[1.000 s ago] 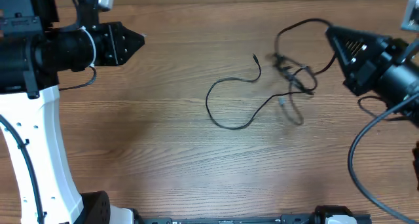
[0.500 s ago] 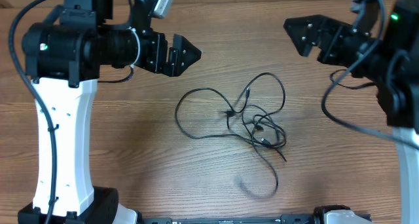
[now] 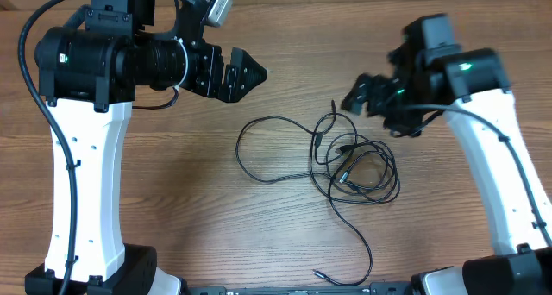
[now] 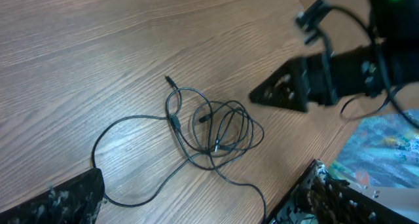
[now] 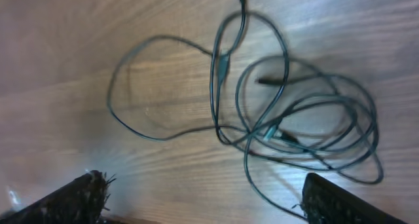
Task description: Untangle cables
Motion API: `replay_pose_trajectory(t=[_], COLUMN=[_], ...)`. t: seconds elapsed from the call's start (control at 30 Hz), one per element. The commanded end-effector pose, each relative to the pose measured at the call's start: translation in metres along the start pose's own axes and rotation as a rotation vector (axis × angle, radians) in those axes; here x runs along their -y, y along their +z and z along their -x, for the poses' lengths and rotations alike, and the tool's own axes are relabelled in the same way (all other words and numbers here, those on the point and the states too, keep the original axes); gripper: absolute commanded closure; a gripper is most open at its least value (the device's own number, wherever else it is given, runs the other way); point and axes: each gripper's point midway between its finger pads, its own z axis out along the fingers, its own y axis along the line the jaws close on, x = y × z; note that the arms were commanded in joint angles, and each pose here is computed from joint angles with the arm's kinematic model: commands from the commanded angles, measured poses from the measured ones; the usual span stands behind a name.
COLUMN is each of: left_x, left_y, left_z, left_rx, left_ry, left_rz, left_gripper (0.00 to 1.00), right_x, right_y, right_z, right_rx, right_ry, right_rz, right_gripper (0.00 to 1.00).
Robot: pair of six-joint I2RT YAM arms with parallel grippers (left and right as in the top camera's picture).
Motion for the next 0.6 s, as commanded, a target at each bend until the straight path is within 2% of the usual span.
replay_pose_trajectory(t=[0.0, 0.07, 0.17, 0.27, 0.33, 0.47, 0.5, 0.57], left_x=[0.002, 0.002, 0.002, 0.0, -0.003, -0.004, -0.005, -0.006], left_y=[0.0, 0.0, 0.0, 0.0, 0.0, 0.0, -0.001, -0.001], left_z=[0.0, -0.001, -0.002, -0.004, -0.006, -0.012, -0.013, -0.016], left_rx=[-0.003, -0.005, -0.01, -0.018, -0.025, -0.047, -0.053, -0.066], left_ry=[0.032, 0.03, 0.027, 0.022, 0.018, 0.003, -0.001, 0.004], left_rz=[0.003, 0.003, 0.003, 0.017, 0.034, 0.039, 0.047, 0.054], left_gripper=[0.0, 0.0, 0.0, 0.0, 0.01, 0.01, 0.01, 0.02], right_x=[0.018, 0.029, 0.049, 0.06, 0.067, 0.073, 0.072, 0.07], right_y=[0.014, 0.025, 0.046, 0.066, 0.076, 0.088, 0.091, 0.096], right_z=[-0.008, -0.008, -0.011, -0.017, -0.023, -0.038, -0.041, -0.037], right_rx=[0.039, 0.055, 0.074, 0.09, 0.107, 0.111, 0.108, 0.12], right_ry=[0.032, 0.056, 0.209, 0.457, 0.672, 1.099, 1.172, 1.209], right_rz=[-0.153, -0.21, -0.268, -0.274, -0.28, -0.283, -0.277, -0.252], right_gripper=[0.04, 0.04, 0.04, 0.13, 0.3, 0.31, 0.3, 0.27])
